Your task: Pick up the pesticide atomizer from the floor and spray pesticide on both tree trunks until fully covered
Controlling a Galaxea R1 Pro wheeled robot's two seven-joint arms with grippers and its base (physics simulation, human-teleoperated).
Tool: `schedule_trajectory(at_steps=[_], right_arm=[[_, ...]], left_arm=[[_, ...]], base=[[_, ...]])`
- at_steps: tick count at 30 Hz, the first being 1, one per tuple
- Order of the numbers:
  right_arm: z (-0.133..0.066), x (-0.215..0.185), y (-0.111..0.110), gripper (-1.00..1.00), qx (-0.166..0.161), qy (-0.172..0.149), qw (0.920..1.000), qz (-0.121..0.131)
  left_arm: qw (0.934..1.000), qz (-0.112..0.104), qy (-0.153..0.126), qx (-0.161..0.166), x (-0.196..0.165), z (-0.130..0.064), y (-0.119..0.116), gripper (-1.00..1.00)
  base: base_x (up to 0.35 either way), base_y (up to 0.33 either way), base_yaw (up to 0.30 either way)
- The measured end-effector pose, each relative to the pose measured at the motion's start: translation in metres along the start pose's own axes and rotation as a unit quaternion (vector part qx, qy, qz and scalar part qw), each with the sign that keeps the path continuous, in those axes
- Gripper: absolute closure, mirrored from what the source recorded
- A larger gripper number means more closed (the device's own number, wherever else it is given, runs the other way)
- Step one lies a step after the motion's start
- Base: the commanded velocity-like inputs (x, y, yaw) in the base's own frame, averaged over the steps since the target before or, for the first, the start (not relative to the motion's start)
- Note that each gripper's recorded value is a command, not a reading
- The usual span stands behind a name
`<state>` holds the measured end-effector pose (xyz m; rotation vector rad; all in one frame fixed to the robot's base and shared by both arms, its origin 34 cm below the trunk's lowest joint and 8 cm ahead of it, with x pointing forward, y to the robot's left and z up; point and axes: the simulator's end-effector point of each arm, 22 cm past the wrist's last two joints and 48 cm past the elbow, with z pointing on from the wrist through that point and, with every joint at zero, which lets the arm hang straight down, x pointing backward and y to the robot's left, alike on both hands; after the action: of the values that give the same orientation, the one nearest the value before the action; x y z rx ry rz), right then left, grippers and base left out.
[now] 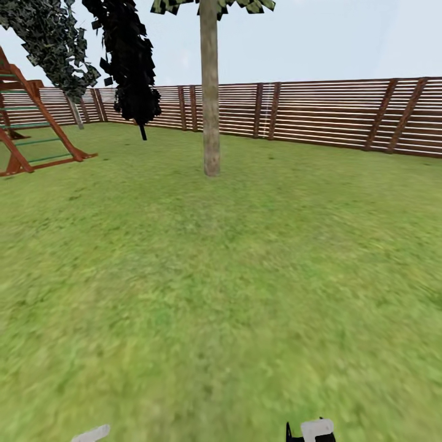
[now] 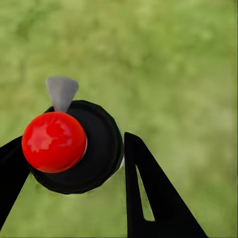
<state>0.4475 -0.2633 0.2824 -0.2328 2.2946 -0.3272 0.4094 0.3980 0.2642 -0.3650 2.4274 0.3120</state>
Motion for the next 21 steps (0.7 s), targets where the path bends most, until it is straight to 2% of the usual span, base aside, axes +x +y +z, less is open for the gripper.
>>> schedule_trajectory(at_steps=[21], right_arm=[[0.0,-0.0002,0.0003,-1.0,-0.001,0.0,1.0,-0.001]], left_arm=[[1.0,0.0,0.0,0.0,0.0005,-0.0003,0.0001,1.0]], base=[[0.342,0.0,0.001]])
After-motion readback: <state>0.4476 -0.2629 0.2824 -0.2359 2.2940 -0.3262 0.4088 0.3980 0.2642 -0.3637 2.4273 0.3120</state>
